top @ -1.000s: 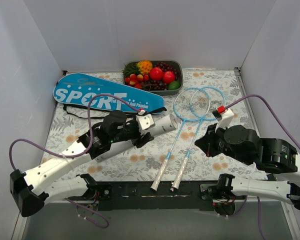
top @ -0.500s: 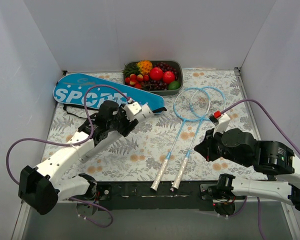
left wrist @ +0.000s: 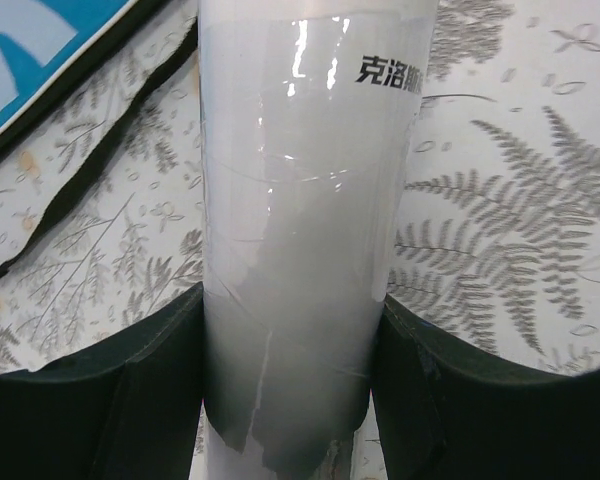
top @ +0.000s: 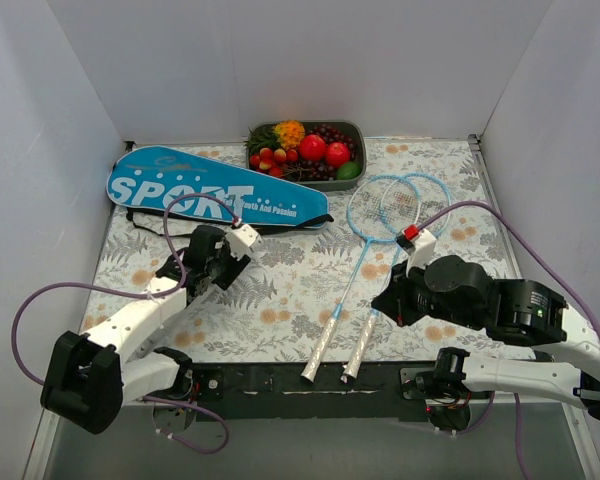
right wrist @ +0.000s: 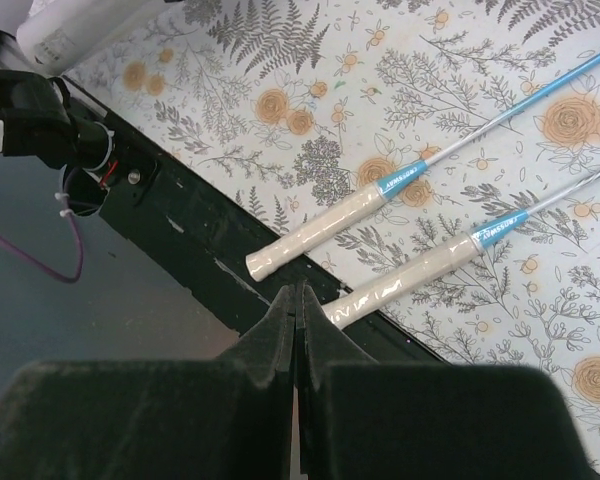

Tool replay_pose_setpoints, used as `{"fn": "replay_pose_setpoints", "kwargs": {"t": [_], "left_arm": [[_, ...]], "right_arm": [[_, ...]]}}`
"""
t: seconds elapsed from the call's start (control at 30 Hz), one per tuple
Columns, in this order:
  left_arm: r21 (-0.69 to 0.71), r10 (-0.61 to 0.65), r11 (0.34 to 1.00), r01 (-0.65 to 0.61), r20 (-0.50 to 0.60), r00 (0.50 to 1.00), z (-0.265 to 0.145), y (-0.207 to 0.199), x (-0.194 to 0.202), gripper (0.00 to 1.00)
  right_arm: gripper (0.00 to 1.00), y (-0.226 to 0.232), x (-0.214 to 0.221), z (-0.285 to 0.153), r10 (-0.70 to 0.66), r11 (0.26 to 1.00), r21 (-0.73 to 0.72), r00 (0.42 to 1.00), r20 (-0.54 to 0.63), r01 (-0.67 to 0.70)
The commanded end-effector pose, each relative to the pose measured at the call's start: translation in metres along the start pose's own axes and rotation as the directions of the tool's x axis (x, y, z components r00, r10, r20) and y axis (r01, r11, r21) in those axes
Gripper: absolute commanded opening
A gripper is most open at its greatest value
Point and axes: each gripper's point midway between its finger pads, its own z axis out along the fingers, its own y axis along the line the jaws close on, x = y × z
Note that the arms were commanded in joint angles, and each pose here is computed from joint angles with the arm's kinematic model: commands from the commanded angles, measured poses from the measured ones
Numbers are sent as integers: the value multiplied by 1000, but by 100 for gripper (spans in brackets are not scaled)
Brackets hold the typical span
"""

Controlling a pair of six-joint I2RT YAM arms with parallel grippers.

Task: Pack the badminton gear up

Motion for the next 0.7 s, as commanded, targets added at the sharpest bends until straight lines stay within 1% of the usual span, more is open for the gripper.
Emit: {"fn": "replay_pose_setpoints", "kwargs": {"t": [0.0,0.07,0.1,0.13,0.2,0.23,0.27,0.3,0.33,0.37,0.43,0.53,0.6,0.67], "left_arm": [[-196,-33,980,28,-22,999,-3,36,14,29],[-220,-29,975,14,-66,997,-1,37,28,32],[-237,-31,971,9,-90,995,-1,38,36,45],[-251,-43,968,17,-95,995,-4,40,37,50],[-267,-50,964,21,-104,993,-7,42,39,53],[-277,-54,961,20,-115,992,-11,45,41,66],[-292,-61,956,25,-117,991,-13,47,41,78],[-299,-62,954,23,-124,990,-15,48,42,87],[-303,-64,953,20,-137,988,-17,50,41,98],[-309,-77,950,33,-133,988,-19,51,40,98],[-304,-82,952,34,-146,986,-21,51,39,98],[-311,-102,948,59,-126,987,-31,58,23,98],[-330,-122,938,101,-43,992,-47,70,-9,98],[-329,-122,936,123,22,992,-60,76,-32,98]], "right_arm": [[1,14,-1,6,2,997,-73,1000,17,-1],[1,15,1,6,6,996,-85,1000,13,-5],[1,15,2,6,7,996,-88,1000,11,-6],[1,15,2,5,9,996,-92,1000,14,-7],[6,16,2,6,10,995,-97,1000,18,-8],[9,16,1,7,3,995,-96,1000,22,-1],[16,16,0,7,-1,996,-93,1000,24,3],[20,17,-2,9,-4,996,-91,1000,26,6],[22,18,-4,12,-16,996,-83,1000,25,18],[25,19,-5,13,-22,997,-78,999,24,24],[27,23,-7,20,-35,997,-72,999,12,36],[31,24,-9,27,-56,997,-61,998,8,56],[32,24,-8,30,-65,996,-56,998,3,65],[34,23,-8,34,-71,996,-46,997,5,71]]}}
